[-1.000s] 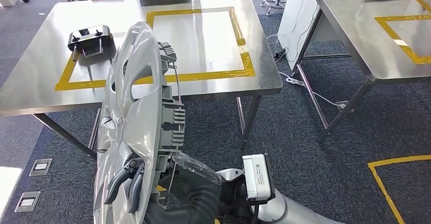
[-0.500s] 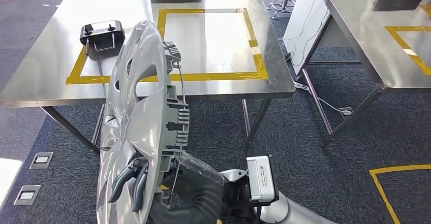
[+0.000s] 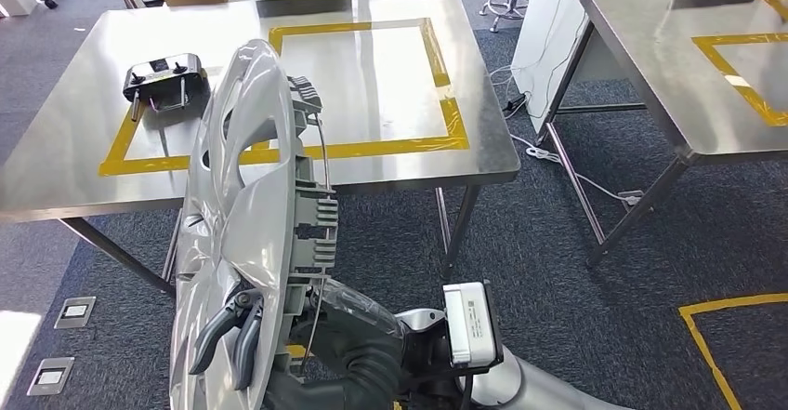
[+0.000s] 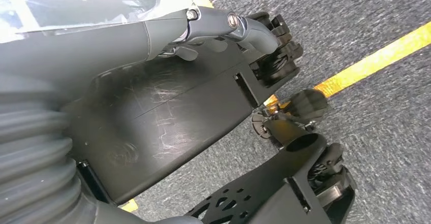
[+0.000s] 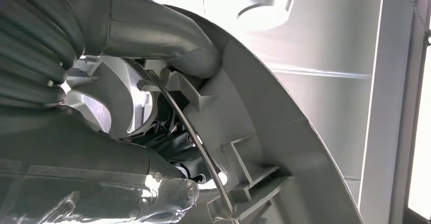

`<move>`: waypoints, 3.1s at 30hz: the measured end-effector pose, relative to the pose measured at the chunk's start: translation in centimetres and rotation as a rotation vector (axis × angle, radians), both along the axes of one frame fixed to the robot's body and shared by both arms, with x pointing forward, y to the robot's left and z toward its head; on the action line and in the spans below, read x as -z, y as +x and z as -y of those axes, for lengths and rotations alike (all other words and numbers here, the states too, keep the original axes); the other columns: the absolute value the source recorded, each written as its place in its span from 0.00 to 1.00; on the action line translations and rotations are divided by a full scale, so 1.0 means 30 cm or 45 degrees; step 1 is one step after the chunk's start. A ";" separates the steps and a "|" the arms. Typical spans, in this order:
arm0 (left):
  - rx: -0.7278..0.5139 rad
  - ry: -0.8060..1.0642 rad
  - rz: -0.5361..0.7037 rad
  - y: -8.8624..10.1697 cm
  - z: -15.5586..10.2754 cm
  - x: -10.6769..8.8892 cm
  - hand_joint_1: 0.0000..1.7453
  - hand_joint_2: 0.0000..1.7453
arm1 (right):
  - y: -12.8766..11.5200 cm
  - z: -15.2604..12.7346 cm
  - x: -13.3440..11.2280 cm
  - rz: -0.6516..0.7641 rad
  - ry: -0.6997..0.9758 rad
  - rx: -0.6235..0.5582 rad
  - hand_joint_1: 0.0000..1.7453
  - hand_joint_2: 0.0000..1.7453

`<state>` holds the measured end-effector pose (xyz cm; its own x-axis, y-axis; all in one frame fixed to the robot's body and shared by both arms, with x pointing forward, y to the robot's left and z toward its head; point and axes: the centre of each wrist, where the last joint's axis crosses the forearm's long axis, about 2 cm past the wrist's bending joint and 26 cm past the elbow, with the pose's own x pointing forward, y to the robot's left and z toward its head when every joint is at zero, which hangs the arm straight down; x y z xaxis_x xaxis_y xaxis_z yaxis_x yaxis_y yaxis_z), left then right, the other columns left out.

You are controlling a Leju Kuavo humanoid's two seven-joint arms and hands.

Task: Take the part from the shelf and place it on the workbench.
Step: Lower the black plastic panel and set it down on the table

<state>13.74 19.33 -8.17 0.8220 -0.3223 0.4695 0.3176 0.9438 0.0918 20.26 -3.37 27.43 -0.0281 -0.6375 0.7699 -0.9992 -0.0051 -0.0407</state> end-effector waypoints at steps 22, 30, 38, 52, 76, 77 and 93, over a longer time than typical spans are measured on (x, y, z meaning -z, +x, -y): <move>0.006 0.000 -0.028 -0.026 0.002 0.007 0.00 1.00 | 0.003 0.002 -0.001 0.003 0.000 0.001 1.00 1.00; 0.016 0.006 -0.006 -0.011 0.000 0.003 0.00 1.00 | -0.001 -0.002 -0.001 0.001 0.001 -0.004 1.00 1.00; 0.013 0.005 -0.014 -0.020 0.001 0.006 0.00 1.00 | 0.000 0.000 0.001 -0.002 0.000 0.000 1.00 1.00; 0.013 0.004 -0.028 -0.029 0.003 0.008 0.00 1.00 | 0.002 0.003 0.003 -0.001 -0.003 0.001 1.00 1.00; 0.015 0.000 -0.019 -0.028 0.003 0.008 0.00 1.00 | 0.000 0.002 0.003 -0.003 -0.001 0.001 1.00 1.00; 0.015 0.000 -0.020 -0.029 0.003 0.008 0.00 1.00 | 0.000 0.003 0.004 -0.004 -0.002 0.002 1.00 1.00; 0.019 0.003 0.002 -0.010 0.000 0.003 0.00 1.00 | 0.000 0.002 0.005 -0.007 -0.004 0.007 1.00 1.00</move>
<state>13.43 19.34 -8.26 0.8163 -0.3356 0.4701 0.3314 0.9387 0.0947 20.25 -3.42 27.28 -0.0271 -0.6350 0.7720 -0.9994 0.0003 -0.0348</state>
